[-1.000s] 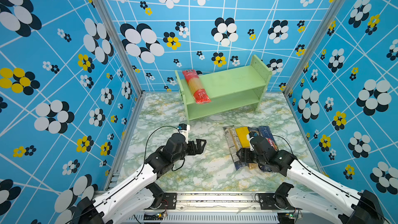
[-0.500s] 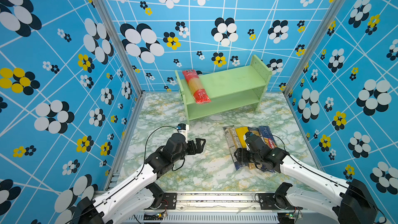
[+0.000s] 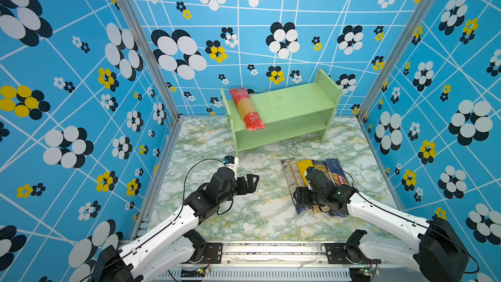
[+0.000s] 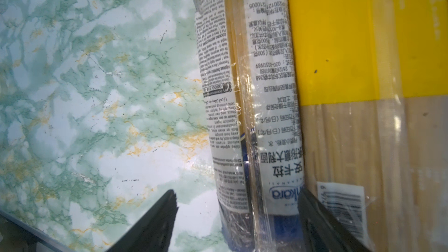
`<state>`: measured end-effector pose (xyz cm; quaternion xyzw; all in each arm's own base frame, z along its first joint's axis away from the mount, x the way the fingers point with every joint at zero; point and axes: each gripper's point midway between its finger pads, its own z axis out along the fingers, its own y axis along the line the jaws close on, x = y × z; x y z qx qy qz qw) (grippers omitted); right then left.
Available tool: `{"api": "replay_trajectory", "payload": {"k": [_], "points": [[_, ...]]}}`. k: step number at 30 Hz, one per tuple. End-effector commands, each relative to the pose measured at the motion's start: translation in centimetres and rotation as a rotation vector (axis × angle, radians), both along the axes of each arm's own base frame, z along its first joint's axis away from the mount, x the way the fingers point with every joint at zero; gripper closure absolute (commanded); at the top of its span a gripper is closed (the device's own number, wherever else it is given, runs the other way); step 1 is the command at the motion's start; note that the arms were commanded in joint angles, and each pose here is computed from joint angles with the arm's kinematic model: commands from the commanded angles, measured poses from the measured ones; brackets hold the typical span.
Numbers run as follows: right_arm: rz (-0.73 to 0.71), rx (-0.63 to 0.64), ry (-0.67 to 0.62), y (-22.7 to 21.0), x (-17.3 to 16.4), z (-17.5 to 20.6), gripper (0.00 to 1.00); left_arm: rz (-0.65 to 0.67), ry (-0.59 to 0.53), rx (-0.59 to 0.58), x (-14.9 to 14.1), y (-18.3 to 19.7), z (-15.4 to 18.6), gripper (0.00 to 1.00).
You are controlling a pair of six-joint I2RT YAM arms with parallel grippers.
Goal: Arrange pasta packages on shelves
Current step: Move the pasta bag to the center of the table.
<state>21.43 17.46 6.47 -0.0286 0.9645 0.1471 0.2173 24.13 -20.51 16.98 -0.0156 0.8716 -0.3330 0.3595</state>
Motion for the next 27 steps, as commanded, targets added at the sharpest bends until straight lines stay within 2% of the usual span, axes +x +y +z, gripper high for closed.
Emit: {"api": "replay_trajectory", "payload": {"k": [1,27], "points": [[0.017,-0.022,0.005,0.0,-0.1,-0.7,0.19,0.002,0.007,0.017,-0.2,0.1,-0.8,0.01],[0.014,-0.09,0.062,-0.1,0.1,-2.7,0.16,0.012,0.017,0.028,-0.4,0.5,-1.6,0.01]]}}
